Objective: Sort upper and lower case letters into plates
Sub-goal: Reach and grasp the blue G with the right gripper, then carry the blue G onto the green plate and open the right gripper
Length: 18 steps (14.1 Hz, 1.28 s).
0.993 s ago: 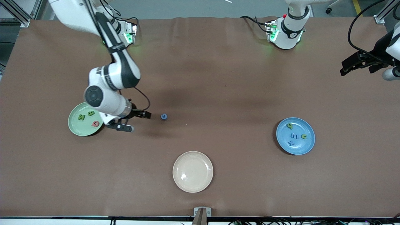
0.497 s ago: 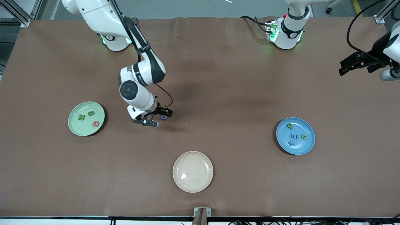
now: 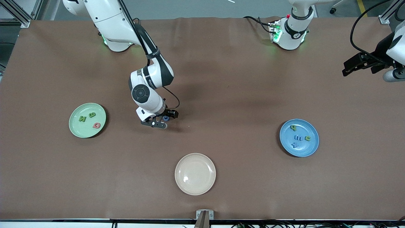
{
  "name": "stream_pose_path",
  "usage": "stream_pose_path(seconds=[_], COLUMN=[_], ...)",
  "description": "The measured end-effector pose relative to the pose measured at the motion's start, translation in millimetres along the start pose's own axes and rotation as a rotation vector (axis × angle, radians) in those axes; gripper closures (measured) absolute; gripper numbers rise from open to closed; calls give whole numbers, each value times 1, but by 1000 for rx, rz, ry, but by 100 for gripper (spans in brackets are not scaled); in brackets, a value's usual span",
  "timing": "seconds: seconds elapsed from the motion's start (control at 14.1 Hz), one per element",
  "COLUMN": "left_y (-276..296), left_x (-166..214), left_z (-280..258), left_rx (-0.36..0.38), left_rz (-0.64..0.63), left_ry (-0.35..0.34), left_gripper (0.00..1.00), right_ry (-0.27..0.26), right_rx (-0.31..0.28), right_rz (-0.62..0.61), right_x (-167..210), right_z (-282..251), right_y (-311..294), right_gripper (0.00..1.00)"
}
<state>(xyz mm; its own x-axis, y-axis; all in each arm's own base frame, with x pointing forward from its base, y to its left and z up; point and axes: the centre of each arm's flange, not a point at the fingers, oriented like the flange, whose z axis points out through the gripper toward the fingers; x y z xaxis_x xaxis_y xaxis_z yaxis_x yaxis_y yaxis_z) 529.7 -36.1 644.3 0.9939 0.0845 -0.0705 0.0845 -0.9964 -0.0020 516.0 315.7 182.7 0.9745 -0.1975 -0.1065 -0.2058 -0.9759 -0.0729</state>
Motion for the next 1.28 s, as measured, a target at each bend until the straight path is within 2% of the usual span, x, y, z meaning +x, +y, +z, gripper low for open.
stream_pose_path(seconds=[0.07, 0.14, 0.35, 0.57, 0.71, 0.78, 0.92, 1.28], left_y=[0, 0, 3, 7, 9, 11, 12, 13], left_x=[0, 0, -1, -1, -1, -1, -1, 1], left_z=[0, 0, -1, -1, -1, -1, -1, 0], left_rx=[0, 0, 0, 0, 0, 0, 1, -1], left_rz=[0, 0, 5, 13, 17, 19, 23, 23], left_ry=[0, 0, 3, 9, 12, 12, 12, 25], left_gripper=[0, 0, 0, 0, 0, 0, 0, 0], right_ry=[0, 0, 4, 23, 30, 31, 33, 37], right_rx=[-3, -6, -19, -38, -41, -41, -38, -40], right_rz=[1, 2, 3, -5, -6, -6, -6, -2], right_x=[1, 1, 3, 3, 5, 5, 6, 9], right_z=[1, 3, 7, 7, 5, 5, 2, 2], right_y=[0, 1, 3, 1, 1, 1, 0, 1], right_gripper=[24, 24, 33, 37, 53, 53, 64, 64])
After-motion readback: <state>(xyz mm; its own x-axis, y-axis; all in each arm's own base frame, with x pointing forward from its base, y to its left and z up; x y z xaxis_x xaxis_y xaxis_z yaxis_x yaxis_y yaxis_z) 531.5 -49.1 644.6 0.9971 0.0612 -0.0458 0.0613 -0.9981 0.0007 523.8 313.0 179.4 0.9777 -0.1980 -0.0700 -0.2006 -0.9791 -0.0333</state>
